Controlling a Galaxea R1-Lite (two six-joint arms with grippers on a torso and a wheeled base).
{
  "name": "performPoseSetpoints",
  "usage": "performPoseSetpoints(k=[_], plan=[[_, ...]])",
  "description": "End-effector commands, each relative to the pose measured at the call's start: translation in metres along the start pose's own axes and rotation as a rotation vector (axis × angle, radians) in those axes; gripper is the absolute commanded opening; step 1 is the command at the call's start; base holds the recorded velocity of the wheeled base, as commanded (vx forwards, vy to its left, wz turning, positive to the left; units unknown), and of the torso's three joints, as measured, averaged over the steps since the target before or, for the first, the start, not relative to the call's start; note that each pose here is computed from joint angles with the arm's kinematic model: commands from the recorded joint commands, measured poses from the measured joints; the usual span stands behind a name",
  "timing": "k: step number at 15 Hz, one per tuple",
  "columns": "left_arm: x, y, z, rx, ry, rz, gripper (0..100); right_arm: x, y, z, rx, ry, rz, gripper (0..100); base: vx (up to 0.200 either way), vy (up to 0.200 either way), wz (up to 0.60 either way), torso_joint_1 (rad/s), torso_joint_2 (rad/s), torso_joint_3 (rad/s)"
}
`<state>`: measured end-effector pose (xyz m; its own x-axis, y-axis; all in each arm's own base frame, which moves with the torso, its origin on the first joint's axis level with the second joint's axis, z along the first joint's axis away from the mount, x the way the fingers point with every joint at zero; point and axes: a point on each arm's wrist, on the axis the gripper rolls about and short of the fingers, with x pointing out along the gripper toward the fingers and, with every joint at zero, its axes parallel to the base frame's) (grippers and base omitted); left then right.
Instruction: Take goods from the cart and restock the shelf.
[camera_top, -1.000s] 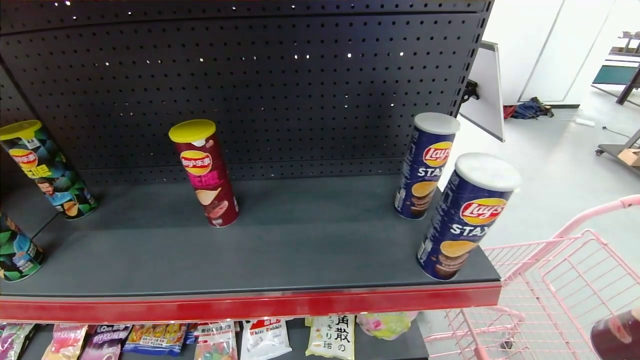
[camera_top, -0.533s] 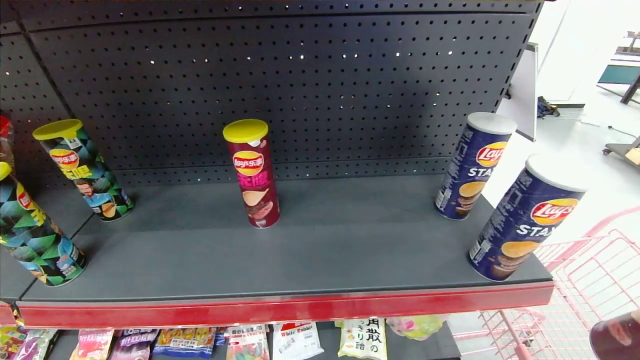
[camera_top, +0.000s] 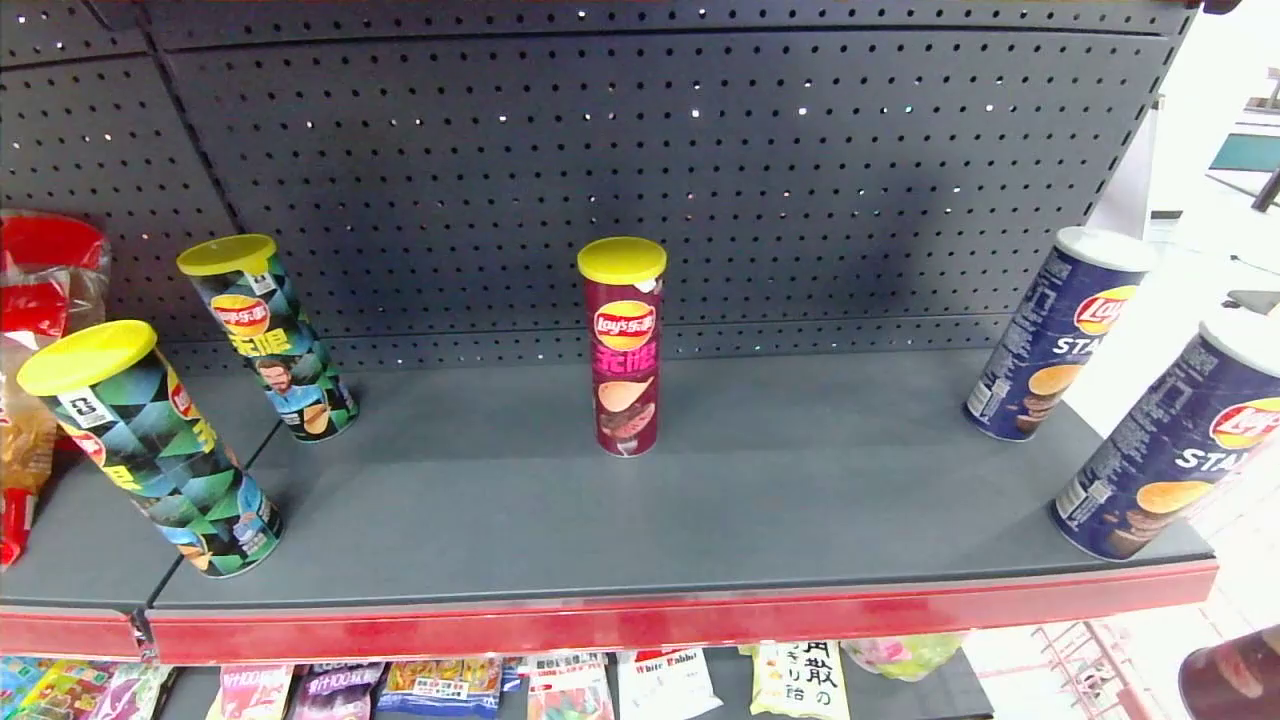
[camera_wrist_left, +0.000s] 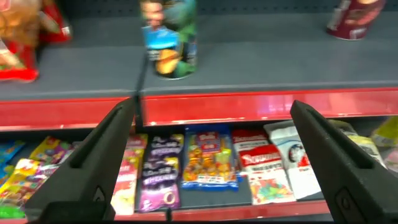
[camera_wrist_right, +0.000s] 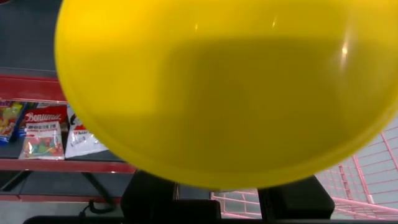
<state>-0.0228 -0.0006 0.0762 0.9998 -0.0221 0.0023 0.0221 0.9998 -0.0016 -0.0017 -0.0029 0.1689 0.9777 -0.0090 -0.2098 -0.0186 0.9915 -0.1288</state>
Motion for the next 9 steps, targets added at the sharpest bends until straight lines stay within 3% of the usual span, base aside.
performPoseSetpoints(k=[1,4,6,8,9], plan=[[0.0,0.0,0.0,-0.001,-0.001,0.001,100,-0.003,0.0,-0.004,0.001,-0.018,0.008,0,0.0,0.0,0.0,0.0,0.0,0.0],[0.001,0.0,0.0,-0.002,0.01,-0.001,100,-0.014,0.002,-0.024,-0.015,0.0,0.178,0,0.0,0.0,0.0,0.0,0.0,0.0],[0.003,0.0,0.001,-0.002,0.035,-0.005,100,-0.016,0.003,-0.032,-0.016,-0.006,0.212,0,0.0,0.0,0.0,0.0,0.0,0.0],[0.004,0.0,0.001,0.03,0.056,-0.031,100,-0.016,0.006,-0.052,-0.011,-0.012,0.263,0,0.0,0.0,0.0,0.0,0.0,0.0],[0.005,0.0,0.002,0.065,0.062,-0.063,100,-0.016,0.007,-0.059,-0.011,-0.02,0.265,0,0.0,0.0,0.0,0.0,0.0,0.0]])
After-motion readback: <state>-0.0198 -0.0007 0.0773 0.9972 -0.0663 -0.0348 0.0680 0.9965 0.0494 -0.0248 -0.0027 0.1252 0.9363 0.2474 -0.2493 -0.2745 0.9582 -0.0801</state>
